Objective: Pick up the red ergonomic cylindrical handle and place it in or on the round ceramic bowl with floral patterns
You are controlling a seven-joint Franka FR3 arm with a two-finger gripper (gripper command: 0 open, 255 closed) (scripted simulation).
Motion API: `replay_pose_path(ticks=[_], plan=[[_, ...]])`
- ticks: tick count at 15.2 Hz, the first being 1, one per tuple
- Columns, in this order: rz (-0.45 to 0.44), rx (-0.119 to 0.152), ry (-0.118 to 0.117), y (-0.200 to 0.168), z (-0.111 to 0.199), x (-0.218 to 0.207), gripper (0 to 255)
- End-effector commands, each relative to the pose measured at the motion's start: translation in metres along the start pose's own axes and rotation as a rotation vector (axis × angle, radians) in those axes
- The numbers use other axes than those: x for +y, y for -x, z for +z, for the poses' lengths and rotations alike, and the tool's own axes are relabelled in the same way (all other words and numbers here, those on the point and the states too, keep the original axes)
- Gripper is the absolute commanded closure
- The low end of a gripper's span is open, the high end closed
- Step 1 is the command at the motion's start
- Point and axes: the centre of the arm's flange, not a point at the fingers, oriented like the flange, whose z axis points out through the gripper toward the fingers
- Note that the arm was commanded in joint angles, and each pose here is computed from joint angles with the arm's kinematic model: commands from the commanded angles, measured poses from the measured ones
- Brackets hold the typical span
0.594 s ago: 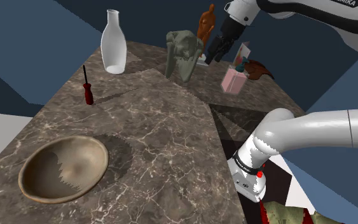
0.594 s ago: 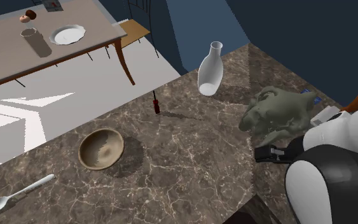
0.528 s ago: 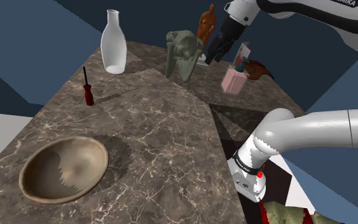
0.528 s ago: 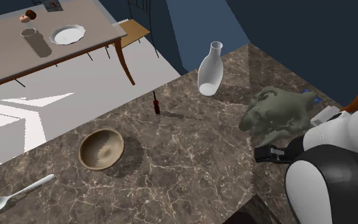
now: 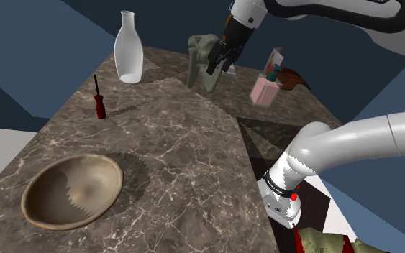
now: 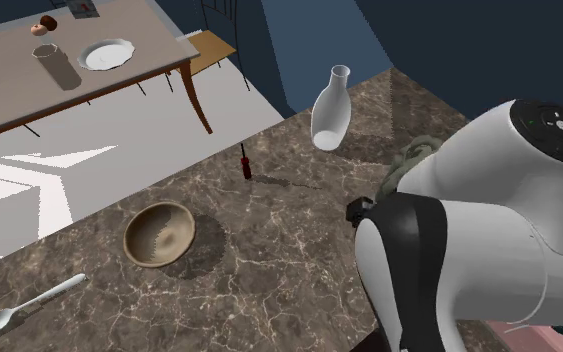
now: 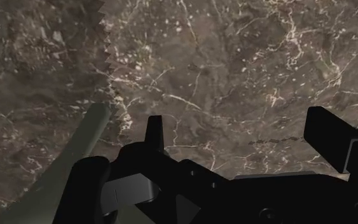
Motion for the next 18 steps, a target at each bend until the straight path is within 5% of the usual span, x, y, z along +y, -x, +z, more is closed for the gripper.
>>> replay_pose_path(ticks=[1,18], plan=[[0.007,0.002,0.003,-0.009,0.008,-0.022,0],[0.056,0.015,0.032,-0.104,0.074,-0.219,0]])
